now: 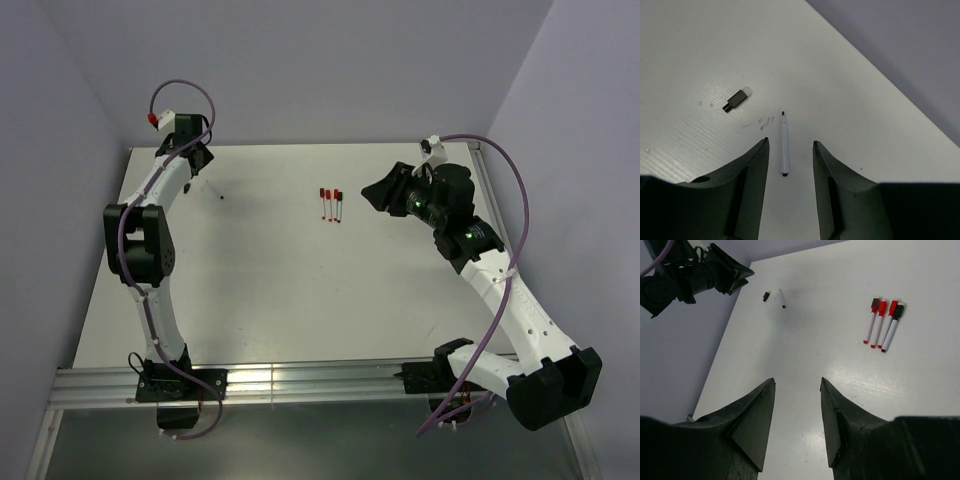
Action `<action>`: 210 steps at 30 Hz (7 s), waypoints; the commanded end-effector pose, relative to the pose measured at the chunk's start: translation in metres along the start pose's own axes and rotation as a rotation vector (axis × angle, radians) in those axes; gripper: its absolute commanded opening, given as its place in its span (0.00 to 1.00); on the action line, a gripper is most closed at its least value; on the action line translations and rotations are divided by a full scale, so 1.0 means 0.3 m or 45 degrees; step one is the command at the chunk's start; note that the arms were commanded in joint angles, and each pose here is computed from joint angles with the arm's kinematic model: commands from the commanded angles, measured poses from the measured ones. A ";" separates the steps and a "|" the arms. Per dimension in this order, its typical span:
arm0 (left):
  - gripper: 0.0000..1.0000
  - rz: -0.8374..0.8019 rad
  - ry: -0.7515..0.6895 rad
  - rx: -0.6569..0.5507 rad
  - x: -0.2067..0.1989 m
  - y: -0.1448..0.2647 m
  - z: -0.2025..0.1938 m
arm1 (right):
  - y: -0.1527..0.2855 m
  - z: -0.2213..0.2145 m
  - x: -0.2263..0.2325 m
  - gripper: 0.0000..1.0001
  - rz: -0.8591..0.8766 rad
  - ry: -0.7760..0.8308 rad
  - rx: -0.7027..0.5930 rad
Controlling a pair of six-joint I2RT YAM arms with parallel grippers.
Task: Insert the pens into the pen caps
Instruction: Pick up the pen from the center of the board.
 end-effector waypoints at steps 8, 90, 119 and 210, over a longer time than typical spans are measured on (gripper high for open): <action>0.41 0.071 -0.094 0.108 0.013 -0.160 -0.056 | 0.004 0.029 0.021 0.49 0.037 0.024 -0.033; 0.00 -0.569 0.114 0.288 -0.199 0.232 -0.108 | -0.029 -0.043 0.171 0.50 0.410 -0.070 0.151; 0.00 -1.800 0.190 0.278 -0.389 1.184 -0.168 | -0.212 -0.104 0.426 0.56 0.792 -0.124 0.226; 0.00 -1.729 0.199 0.208 -0.450 1.265 -0.252 | -0.119 -0.165 0.414 0.00 0.731 0.125 0.354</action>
Point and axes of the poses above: each gripper's point midway between its finger pads, its own y axis back along the fingers, its own x axis along the line the jaws close on, z = x × y, the point moved 1 cm from there along y, back along the fingers, and after that the axes turned 1 degree about -y, right-handed, at the moved point
